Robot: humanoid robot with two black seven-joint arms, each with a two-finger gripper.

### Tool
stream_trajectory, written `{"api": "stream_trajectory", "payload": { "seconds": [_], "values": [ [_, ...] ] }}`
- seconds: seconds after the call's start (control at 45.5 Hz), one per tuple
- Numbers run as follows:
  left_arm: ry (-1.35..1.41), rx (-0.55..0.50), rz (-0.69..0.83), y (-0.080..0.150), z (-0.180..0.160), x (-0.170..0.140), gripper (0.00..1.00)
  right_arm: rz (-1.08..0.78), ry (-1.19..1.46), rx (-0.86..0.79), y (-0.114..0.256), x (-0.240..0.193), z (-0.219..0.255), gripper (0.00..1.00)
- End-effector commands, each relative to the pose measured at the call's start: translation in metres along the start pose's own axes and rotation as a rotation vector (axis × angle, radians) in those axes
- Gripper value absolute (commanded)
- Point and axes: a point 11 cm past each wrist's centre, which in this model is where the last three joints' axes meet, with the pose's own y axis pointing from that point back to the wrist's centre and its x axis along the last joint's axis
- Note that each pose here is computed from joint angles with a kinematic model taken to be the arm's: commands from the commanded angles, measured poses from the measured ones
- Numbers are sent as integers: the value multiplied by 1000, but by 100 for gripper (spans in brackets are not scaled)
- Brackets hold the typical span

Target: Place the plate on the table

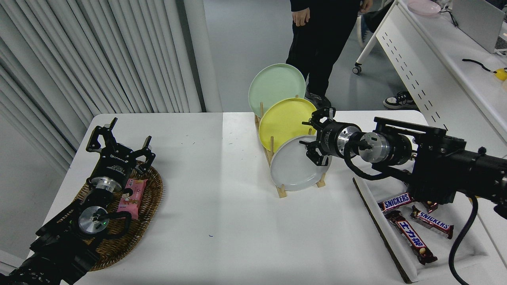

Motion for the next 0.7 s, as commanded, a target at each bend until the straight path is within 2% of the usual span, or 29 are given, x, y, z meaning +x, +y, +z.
{"api": "stream_trajectory", "payload": {
  "seconds": [0.0, 0.154, 0.176, 0.374, 0.681],
  "values": [
    [0, -1, 0, 0, 0, 0, 100, -11, -19, -28, 2, -3, -2, 42],
    [0, -1, 1, 0, 0, 0, 100, -8, -21, -27, 2, -1, -3, 41],
    [0, -1, 0, 0, 0, 0, 100, -7, -21, -28, 2, -1, -2, 38],
    [-1, 1, 1, 0, 0, 0, 100, -4, -18, -40, 2, -1, -3, 31],
    [0, -1, 0, 0, 0, 0, 100, 1, -17, -37, 2, 1, -4, 27]
  ]
}}
